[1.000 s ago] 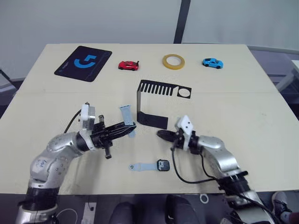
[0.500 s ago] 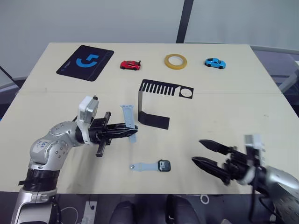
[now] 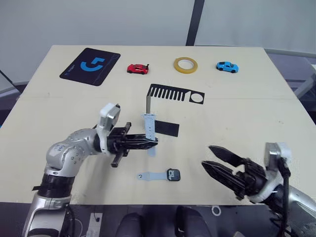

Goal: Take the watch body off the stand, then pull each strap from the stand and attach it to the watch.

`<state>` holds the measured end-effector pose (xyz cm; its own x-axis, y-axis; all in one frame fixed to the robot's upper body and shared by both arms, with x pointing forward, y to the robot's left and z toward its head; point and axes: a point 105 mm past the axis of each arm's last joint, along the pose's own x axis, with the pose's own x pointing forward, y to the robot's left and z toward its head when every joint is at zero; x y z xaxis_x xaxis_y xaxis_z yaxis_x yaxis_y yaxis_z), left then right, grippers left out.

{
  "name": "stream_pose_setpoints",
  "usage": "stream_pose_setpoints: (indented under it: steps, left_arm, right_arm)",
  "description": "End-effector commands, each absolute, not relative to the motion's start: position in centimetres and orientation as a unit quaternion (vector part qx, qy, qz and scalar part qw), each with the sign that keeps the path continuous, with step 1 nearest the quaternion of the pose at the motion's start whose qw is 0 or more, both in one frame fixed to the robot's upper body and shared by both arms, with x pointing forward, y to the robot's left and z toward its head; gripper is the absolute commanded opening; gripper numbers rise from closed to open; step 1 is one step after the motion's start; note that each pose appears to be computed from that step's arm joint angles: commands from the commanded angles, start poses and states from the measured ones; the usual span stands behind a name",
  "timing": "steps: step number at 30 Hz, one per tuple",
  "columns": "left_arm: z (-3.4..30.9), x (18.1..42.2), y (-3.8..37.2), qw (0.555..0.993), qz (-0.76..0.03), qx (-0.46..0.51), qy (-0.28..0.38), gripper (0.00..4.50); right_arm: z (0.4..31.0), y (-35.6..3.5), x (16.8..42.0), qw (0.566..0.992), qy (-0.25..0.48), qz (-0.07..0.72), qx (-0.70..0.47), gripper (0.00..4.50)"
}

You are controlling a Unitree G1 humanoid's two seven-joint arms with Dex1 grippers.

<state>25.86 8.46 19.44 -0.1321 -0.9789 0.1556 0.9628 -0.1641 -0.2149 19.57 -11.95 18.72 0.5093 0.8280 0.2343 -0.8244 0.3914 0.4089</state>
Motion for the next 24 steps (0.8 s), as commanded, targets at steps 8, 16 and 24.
stream_pose_setpoints:
  steps: [8,16,24]
  left_arm:
    - [19.3,25.5,5.5,0.62,-0.769,-0.147,0.043,0.0]
    - [19.0,25.0,4.8,0.605,-0.777,-0.164,0.06,0.0]
    - [18.9,24.5,4.3,0.595,-0.784,-0.166,0.064,0.0]
  right_arm:
    - [21.2,-7.4,20.7,0.778,-0.026,0.552,0.299,3.23]
    - [21.7,-6.2,21.5,0.764,-0.029,0.564,0.312,3.23]
    - [21.7,-5.6,22.5,0.768,-0.019,0.557,0.317,3.23]
